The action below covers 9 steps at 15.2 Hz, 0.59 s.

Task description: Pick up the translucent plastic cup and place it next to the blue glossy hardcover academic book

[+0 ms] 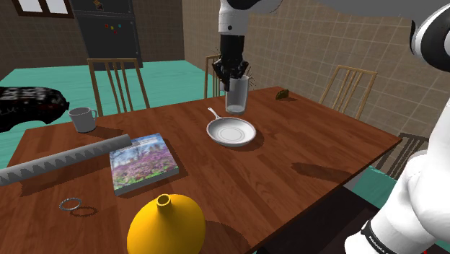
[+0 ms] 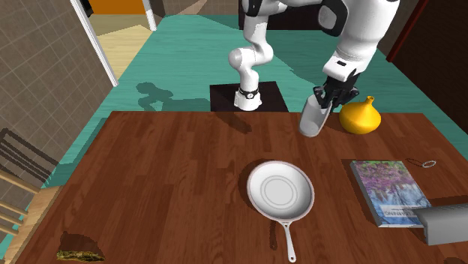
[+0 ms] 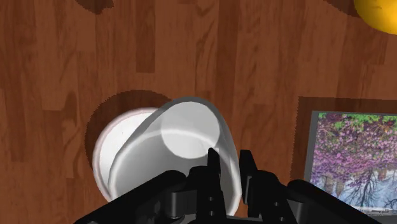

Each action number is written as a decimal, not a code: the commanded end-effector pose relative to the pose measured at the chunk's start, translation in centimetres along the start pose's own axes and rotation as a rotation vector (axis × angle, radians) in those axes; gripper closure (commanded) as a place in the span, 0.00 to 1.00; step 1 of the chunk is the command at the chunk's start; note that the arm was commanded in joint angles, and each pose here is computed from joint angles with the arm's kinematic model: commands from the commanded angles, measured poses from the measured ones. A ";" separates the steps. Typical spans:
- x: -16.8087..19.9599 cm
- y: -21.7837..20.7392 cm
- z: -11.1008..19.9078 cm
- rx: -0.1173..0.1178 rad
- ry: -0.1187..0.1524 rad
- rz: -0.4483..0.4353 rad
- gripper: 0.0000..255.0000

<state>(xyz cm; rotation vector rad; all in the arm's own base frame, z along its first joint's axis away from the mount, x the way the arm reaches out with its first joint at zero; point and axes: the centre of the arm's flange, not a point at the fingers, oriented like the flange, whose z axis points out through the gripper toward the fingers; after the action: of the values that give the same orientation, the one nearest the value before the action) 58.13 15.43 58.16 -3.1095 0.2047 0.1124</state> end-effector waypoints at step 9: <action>-5.3 -12.2 0.6 0.000 0.001 0.002 1.00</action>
<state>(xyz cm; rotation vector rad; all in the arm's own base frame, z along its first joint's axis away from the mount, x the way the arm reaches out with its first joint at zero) 54.96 26.99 58.18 -3.1099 0.2051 0.1123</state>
